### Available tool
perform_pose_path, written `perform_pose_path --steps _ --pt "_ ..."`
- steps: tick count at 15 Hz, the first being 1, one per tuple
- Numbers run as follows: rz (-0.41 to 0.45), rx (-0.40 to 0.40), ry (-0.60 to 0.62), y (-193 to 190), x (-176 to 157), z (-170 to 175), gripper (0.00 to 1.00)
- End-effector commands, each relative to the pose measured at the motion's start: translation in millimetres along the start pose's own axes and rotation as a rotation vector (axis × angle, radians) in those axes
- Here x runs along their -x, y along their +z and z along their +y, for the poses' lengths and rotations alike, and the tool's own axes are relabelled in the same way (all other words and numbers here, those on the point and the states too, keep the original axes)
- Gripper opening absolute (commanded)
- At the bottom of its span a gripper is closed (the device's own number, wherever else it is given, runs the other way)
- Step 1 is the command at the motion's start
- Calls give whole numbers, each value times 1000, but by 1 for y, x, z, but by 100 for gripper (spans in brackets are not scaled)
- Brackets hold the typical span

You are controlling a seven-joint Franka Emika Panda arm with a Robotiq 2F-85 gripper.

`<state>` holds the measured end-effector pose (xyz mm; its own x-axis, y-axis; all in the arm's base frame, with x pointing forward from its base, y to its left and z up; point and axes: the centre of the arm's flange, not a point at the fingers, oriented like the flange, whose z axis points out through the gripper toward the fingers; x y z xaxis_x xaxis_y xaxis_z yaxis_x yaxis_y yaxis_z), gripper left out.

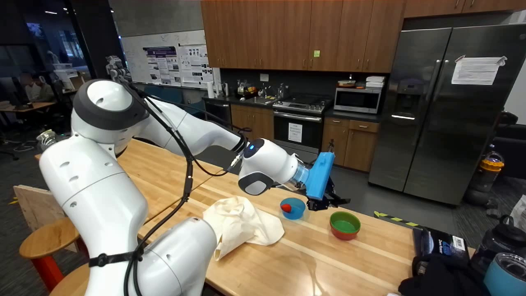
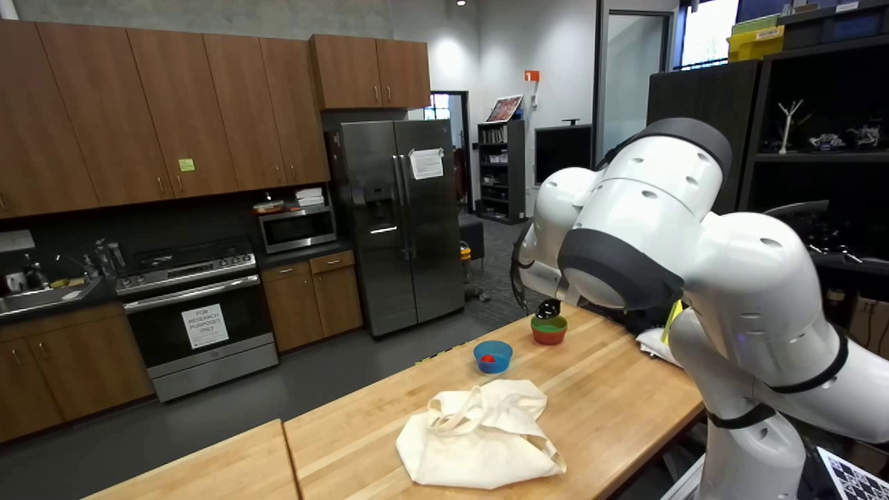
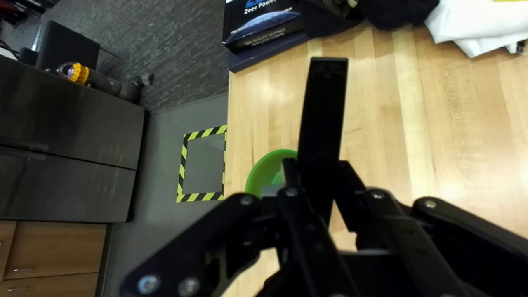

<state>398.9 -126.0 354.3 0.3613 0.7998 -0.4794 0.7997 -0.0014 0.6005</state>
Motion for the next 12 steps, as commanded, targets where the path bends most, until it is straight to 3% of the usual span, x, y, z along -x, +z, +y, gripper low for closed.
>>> perform_pose_path --steps 1,9,12 --pt "-82 85 -22 15 -12 21 6" --pt "-127 172 -40 47 -65 53 6" --pt "-106 182 -62 58 -89 59 6"
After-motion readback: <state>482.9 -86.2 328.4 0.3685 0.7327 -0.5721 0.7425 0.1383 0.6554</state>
